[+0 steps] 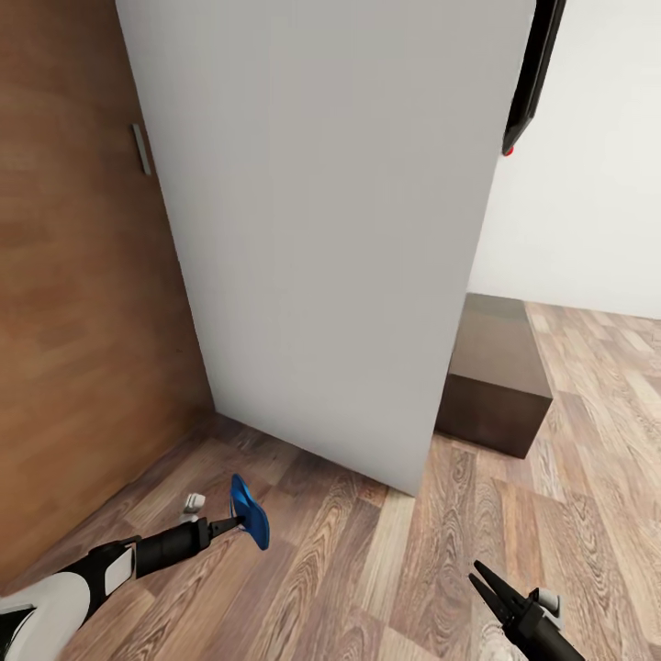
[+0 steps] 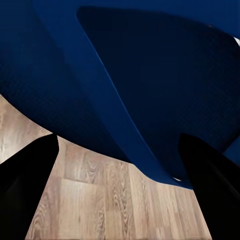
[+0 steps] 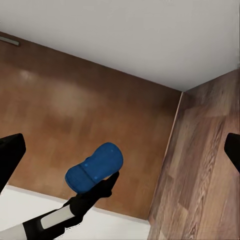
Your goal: In the bedroom, move the book from the bed onto either nightstand, and place the two sandals side by side next to the bed.
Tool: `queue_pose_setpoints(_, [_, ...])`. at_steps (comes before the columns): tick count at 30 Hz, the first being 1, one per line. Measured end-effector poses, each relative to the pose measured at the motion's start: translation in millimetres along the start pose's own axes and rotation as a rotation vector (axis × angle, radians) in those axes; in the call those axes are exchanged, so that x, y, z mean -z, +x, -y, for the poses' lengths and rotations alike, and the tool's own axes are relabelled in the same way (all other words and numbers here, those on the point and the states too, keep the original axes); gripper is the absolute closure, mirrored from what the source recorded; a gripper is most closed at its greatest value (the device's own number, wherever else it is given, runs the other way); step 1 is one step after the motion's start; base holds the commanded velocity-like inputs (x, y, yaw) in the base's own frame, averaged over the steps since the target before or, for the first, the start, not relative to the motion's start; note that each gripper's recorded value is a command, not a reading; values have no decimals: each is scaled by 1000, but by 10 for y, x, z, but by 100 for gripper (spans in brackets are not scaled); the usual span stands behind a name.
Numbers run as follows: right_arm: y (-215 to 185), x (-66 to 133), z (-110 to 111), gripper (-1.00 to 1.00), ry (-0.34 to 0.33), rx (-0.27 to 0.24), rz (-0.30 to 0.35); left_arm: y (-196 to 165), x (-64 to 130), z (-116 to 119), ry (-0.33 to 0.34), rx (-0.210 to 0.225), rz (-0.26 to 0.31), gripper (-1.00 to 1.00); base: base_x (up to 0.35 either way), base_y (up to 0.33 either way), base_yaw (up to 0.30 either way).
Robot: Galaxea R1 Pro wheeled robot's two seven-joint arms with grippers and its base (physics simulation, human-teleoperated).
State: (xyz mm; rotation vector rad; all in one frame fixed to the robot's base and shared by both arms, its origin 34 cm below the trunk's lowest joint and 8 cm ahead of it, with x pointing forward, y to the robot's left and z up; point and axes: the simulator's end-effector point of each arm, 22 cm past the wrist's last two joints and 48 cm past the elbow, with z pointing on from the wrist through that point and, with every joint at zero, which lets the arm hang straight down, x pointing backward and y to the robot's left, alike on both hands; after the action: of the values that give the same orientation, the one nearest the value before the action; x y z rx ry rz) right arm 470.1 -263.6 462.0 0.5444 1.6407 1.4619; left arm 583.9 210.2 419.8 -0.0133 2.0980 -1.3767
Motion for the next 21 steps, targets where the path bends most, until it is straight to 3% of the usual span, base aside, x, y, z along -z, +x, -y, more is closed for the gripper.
queue_pose_setpoints(21, [1, -2, -1, -100, -1, -1, 1, 11, -8, 3, 1, 3, -4, 100, 23, -35, -267])
